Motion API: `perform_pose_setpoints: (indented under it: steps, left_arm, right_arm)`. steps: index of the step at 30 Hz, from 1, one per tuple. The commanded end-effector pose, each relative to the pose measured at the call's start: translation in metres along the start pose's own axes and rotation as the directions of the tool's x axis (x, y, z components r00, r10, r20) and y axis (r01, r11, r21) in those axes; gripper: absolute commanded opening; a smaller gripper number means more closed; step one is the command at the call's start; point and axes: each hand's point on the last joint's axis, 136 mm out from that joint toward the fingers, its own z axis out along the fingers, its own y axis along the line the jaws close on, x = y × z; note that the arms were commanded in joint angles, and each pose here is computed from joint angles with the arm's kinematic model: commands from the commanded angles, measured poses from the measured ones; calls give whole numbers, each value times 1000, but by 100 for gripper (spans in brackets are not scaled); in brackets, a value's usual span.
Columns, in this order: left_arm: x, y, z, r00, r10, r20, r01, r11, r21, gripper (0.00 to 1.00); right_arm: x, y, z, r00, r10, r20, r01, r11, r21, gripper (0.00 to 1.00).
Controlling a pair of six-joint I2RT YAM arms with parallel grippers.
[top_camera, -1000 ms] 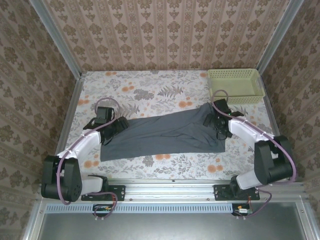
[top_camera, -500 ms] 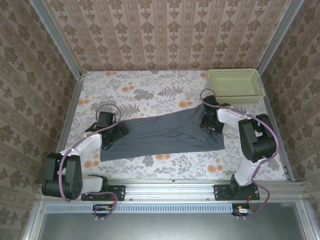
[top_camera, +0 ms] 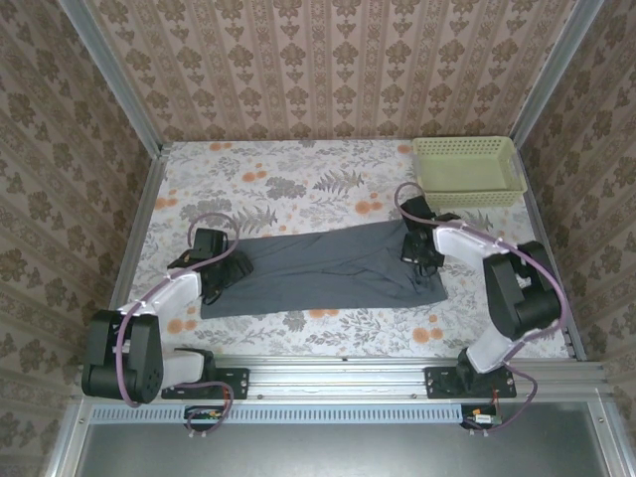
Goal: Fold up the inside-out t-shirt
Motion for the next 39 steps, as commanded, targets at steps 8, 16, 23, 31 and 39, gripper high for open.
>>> perform_pose_setpoints:
  steps: [8,16,23,31,39]
  left_arm:
    - [-3,-38,-33,996,82,46,-86,994,74,86]
    - [-4,-32,-20,988,153,-7,-153,988,-7,84]
    - [11,-21,3,986,149,-80,-154,987,-52,79]
    - [24,-10,12,984,147,-99,-154,986,-69,71]
    - [62,-13,23,977,138,-160,-140,990,-3,55]
  right_arm:
    - [-19,-53,-78,976,-132,176,99,978,182,0]
    - [-40,-25,-133,913,-319,253,260,935,242,0]
    - [-46,41,-165,824,-503,261,434,856,280,0]
    - [-3,163,-168,747,-613,257,609,786,107,0]
    - [22,227,-158,841,-491,227,528,836,-149,0]
